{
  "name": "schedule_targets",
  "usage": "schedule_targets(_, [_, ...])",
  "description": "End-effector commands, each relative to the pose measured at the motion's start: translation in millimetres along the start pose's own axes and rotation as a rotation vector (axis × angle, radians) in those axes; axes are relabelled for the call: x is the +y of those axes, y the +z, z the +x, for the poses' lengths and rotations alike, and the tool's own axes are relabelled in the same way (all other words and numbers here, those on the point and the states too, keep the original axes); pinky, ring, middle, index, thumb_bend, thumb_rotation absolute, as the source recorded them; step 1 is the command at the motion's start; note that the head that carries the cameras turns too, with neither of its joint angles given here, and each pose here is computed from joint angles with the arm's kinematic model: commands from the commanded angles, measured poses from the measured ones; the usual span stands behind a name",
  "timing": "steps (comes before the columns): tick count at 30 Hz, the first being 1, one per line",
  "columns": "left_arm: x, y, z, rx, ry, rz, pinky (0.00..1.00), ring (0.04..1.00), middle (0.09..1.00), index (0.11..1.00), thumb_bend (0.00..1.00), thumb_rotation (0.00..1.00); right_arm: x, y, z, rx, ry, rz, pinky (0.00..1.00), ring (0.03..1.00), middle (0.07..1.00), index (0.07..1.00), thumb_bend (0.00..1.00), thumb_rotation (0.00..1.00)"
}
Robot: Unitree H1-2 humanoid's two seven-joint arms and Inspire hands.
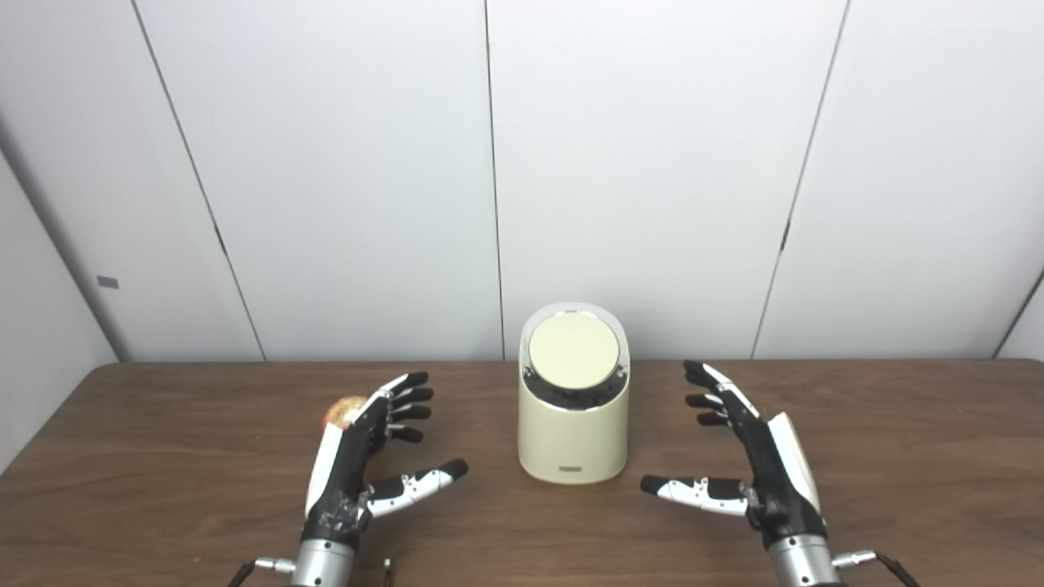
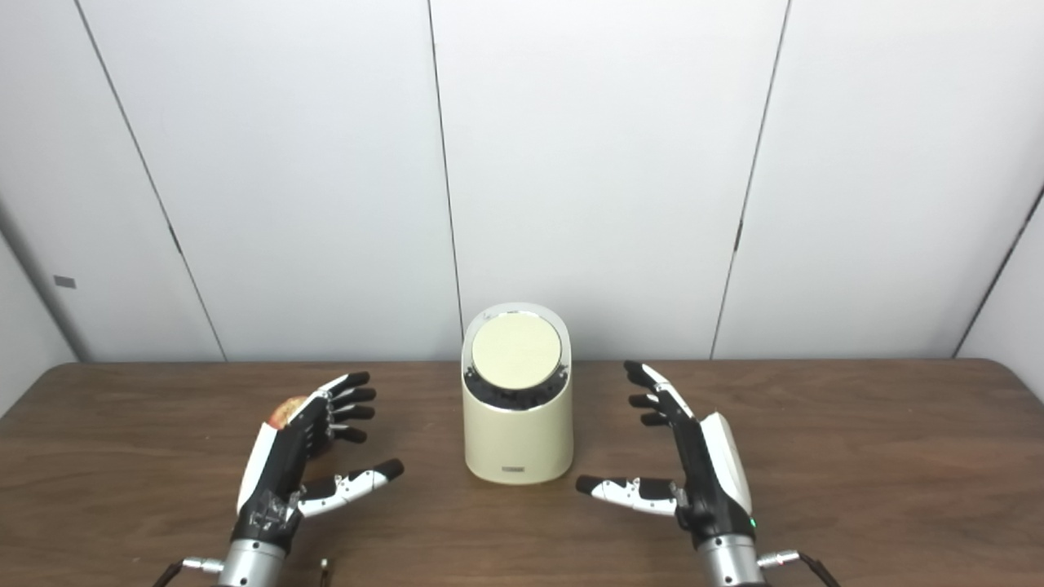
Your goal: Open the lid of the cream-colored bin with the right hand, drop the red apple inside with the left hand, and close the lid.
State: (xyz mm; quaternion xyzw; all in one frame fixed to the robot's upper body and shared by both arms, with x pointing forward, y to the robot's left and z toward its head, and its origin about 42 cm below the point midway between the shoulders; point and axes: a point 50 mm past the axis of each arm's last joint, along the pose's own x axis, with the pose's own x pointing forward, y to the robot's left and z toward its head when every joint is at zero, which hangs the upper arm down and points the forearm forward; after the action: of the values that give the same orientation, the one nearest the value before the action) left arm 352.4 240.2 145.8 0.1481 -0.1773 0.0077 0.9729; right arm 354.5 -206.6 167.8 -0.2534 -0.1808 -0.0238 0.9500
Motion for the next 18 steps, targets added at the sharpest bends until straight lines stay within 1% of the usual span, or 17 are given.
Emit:
schedule_targets(1, [4.2, 15.6, 15.5, -0.090, 0.015, 0.005, 0.63, 0.727, 0.771, 0.830, 0.77, 0.09, -4.3, 13.9, 10.2, -0.061, -0.026, 0.013, 0.70, 0.763, 0.843, 0.840, 0.85, 0.15])
schedule_targets(15, [2.0, 15.6, 17.1, -0.088, 0.014, 0.002, 0.62, 0.725, 0.771, 0.824, 0.77, 0.08, -4.6, 14.5, 11.2, -0.064, -0.024, 0.020, 0.70, 0.762, 0.844, 0.841, 0.85, 0.15])
schedule_targets(18, [0.4, 14.0, 18.3, -0.086, 0.012, -0.004, 0.62, 0.727, 0.774, 0.823, 0.76, 0.07, -4.9, 14.1, 13.6, -0.079, -0.023, 0.036, 0.71, 0.764, 0.849, 0.846, 0.82, 0.18])
